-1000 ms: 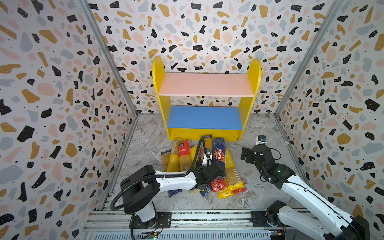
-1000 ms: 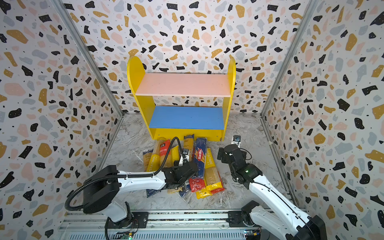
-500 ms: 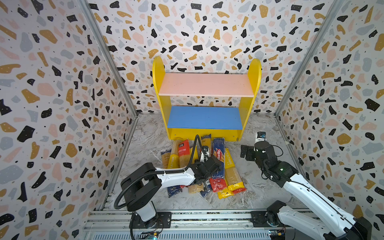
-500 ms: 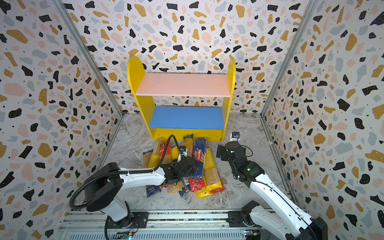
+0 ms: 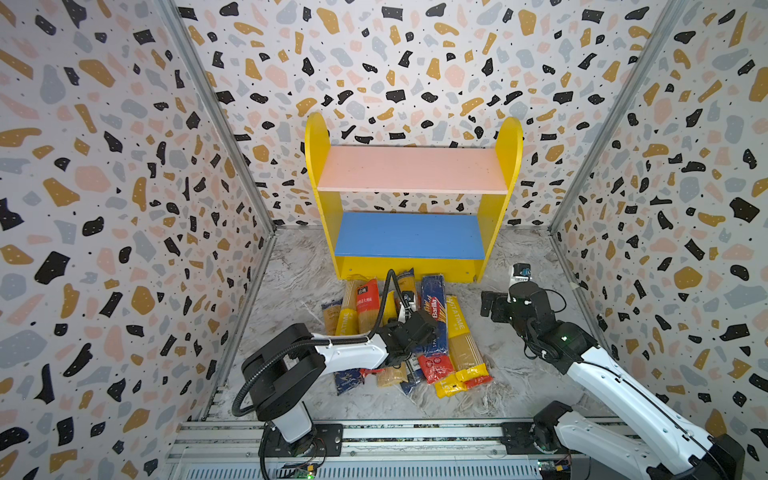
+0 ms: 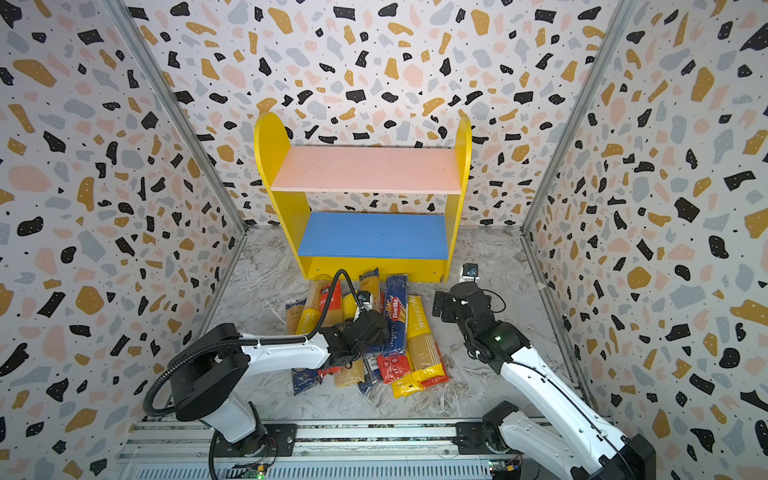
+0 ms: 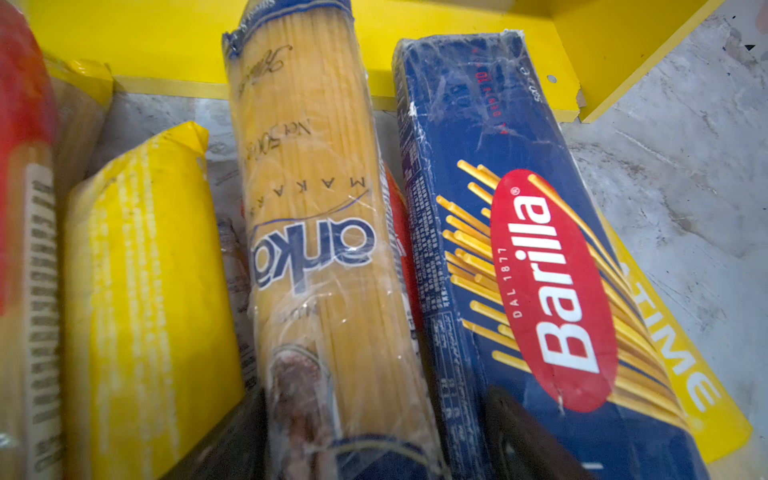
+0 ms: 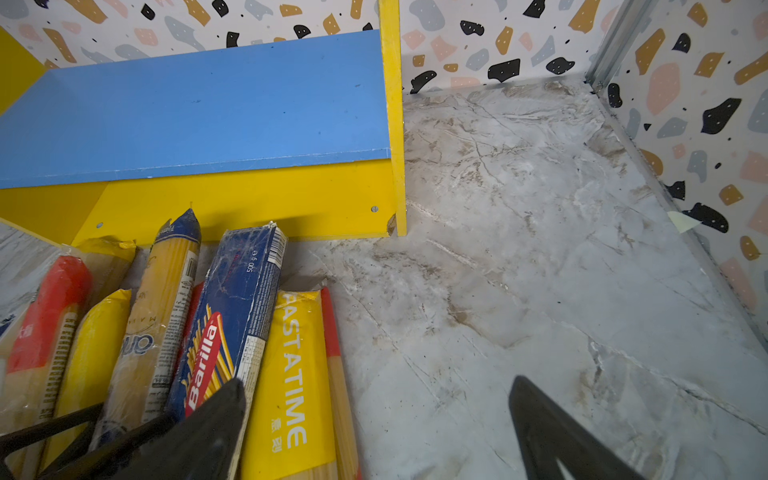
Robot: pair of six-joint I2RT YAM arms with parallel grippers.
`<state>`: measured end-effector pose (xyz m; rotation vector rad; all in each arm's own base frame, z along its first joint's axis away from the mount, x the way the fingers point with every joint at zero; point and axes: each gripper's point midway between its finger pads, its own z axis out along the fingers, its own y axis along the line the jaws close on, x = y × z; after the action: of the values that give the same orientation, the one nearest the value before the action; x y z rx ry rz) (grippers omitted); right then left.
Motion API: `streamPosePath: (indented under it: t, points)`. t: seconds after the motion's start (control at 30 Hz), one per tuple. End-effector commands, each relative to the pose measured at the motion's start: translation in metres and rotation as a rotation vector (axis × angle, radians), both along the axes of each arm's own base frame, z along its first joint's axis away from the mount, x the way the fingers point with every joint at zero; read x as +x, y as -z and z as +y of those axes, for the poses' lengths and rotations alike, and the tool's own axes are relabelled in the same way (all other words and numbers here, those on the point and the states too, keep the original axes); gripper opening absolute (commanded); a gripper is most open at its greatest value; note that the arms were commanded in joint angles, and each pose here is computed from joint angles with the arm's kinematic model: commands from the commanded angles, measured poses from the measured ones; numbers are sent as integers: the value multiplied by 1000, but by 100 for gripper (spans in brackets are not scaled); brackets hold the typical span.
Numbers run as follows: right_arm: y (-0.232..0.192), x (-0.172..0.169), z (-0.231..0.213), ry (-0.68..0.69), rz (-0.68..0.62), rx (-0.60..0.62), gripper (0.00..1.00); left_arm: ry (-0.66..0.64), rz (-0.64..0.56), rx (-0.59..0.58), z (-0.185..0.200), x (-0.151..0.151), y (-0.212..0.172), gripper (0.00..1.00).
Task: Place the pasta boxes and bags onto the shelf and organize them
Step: 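Lower the left gripper and close it on the clear onko spaghetti bag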
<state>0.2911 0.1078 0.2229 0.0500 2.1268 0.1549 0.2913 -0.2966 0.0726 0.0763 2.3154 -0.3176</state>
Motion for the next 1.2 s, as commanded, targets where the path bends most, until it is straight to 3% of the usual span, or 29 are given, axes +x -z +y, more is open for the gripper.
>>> streamPosePath:
  t: [0.0, 0.33, 0.53, 1.17]
  points:
    - [-15, -1, 0, 4, -15, 21, 99, 53, 119, 64, 11, -20, 40, 79]
    - [-13, -1, 0, 5, -15, 32, 99, -3, 60, 34, 40, -29, 6, 80]
    - [-12, -2, 2, -2, -10, 36, 99, -13, 69, 34, 45, -32, 8, 80]
    - [-5, -6, -4, 12, -4, 24, 99, 68, 129, -32, -4, -25, 19, 76]
